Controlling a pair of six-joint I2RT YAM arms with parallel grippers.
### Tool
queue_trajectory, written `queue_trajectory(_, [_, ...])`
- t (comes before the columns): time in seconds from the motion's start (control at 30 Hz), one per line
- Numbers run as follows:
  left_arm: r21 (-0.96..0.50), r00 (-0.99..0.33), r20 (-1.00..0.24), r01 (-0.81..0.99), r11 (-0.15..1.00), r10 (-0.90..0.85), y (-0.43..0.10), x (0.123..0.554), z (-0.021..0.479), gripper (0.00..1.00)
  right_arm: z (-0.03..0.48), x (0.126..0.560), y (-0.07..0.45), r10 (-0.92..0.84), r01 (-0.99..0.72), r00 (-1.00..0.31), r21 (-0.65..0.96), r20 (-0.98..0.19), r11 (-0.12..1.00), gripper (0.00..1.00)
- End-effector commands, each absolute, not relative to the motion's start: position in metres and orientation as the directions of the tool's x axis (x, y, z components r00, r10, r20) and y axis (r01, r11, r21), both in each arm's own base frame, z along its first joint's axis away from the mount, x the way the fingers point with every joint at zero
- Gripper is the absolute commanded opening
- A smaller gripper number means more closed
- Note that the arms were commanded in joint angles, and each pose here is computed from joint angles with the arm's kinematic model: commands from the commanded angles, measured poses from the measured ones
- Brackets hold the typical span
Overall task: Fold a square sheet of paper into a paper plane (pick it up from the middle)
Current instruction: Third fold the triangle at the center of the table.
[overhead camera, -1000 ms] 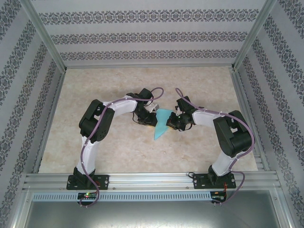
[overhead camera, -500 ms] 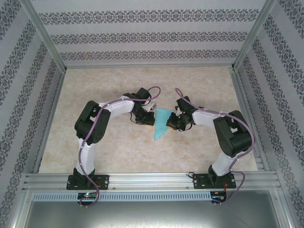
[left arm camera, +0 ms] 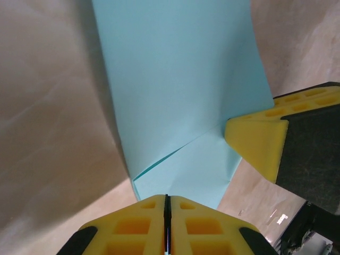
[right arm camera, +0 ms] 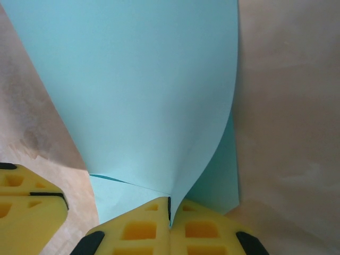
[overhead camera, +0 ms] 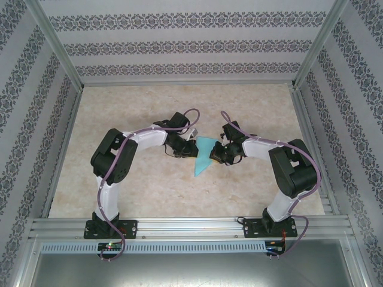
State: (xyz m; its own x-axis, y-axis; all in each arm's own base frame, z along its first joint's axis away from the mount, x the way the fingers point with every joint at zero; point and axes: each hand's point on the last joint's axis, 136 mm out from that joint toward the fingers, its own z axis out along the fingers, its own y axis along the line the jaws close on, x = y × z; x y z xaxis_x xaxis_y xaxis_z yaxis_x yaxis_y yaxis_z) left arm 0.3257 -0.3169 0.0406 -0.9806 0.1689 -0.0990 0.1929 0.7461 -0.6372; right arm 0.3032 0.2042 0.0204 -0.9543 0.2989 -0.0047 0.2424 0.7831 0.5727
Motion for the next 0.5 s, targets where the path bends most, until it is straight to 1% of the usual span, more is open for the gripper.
queue_trajectory(0.0, [-0.641, -0.984, -0.075, 0.173, 0.748, 0.164, -0.322, 0.323, 0.026, 0.11, 0.029, 0.307, 0.209, 0.29, 0.22, -0.956, 0.577, -0.031, 0.787, 0.03])
queue_trajectory(0.1, [-0.615, -0.984, -0.065, 0.17, 0.77, 0.166, -0.317, 0.323, 0.017, 0.1, 0.029, 0.306, 0.209, 0.289, 0.22, -0.957, 0.577, -0.029, 0.787, 0.03])
queue_trajectory(0.33, [-0.616, -0.983, -0.046, 0.169, 0.77, 0.179, -0.319, 0.32, 0.006, 0.09, 0.033, 0.306, 0.212, 0.289, 0.214, -0.957, 0.592, -0.033, 0.777, 0.04])
queue_trajectory(0.47, [-0.592, -0.981, -0.036, 0.176, 0.787, 0.192, -0.315, 0.318, 0.0, 0.07, 0.037, 0.306, 0.213, 0.291, 0.211, -0.956, 0.604, -0.037, 0.769, 0.08])
